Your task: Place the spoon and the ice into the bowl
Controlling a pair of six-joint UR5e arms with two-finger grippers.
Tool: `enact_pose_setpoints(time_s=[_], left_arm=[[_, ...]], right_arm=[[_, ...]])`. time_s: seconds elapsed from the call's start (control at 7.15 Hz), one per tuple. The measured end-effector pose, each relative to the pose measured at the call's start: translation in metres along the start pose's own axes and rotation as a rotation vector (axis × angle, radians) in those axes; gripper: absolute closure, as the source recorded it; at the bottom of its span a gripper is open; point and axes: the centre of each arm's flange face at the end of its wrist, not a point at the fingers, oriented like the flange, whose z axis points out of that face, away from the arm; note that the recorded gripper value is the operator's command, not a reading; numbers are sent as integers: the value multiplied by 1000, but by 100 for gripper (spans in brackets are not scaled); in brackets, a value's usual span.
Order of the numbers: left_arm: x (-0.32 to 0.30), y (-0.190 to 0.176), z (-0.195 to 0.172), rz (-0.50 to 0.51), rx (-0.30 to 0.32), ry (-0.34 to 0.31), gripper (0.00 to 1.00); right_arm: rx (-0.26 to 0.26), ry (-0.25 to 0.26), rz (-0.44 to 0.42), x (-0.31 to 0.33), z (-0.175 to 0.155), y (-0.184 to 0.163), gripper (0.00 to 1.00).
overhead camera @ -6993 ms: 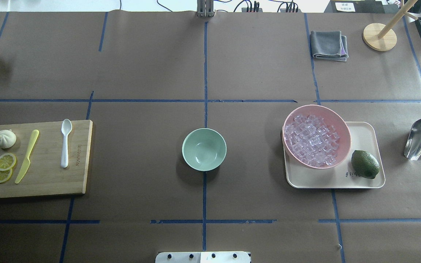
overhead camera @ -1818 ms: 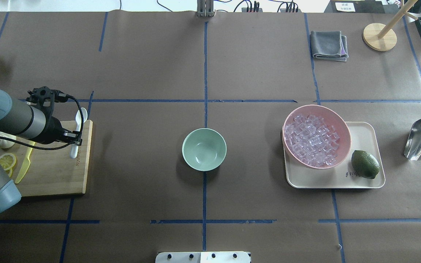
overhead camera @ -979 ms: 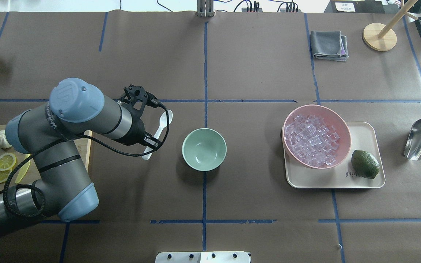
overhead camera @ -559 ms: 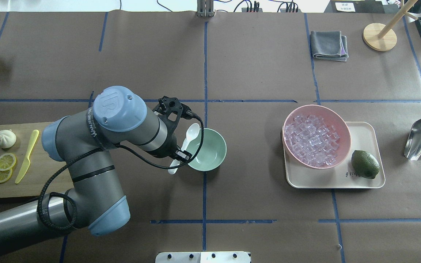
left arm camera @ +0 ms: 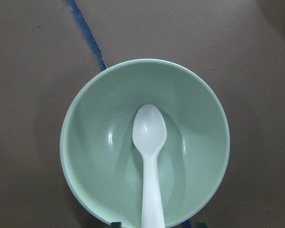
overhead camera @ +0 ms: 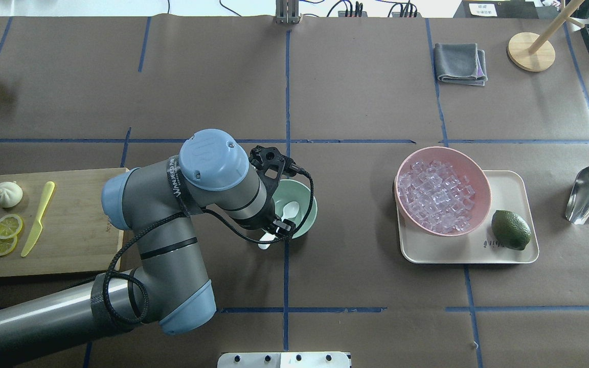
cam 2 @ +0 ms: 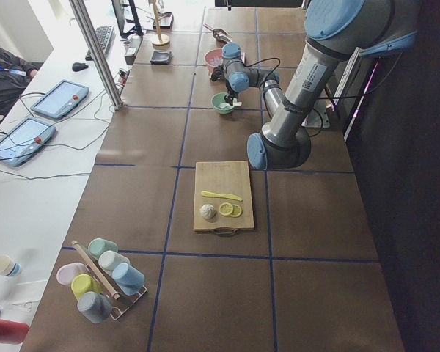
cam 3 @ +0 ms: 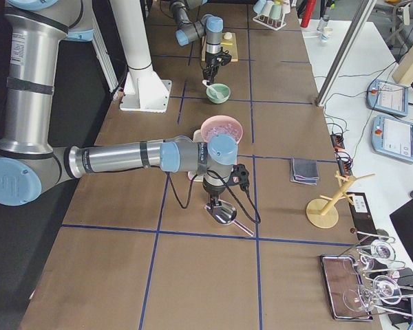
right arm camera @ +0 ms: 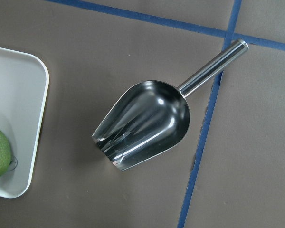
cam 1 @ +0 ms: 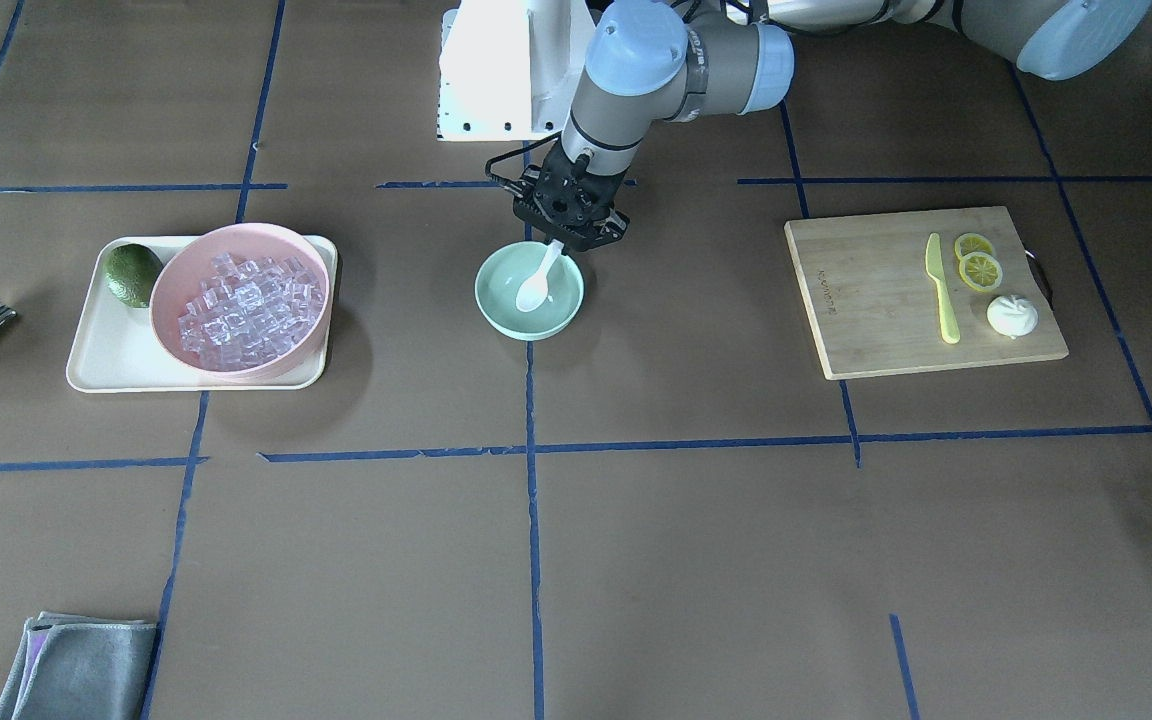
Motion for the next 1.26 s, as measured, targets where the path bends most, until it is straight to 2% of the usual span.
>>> enact_pose_setpoints(time_s=[0.28, 0.42, 0.56, 0.84, 1.12, 1.26], left_arm=[[-9, -1, -5, -20, -51, 27, 0], [-28, -7, -16, -55, -82, 19, 0], [-56, -10, -28, -81, -98, -12, 0], [-141, -5, -56, -32, -98, -88, 0], [-228, 6, -103, -6, -90, -166, 0], [-271, 20, -134, -55, -85, -208, 0]], right_arm=[[1, 0, 1, 0, -1, -1, 0], [3, -1, 1, -1, -1, -2, 0], [6, -2, 2, -3, -3, -3, 0], [13, -5, 13, -9, -6, -7, 0], [23, -12, 34, -21, -10, -18, 0], [24, -15, 40, -32, -11, -24, 0]])
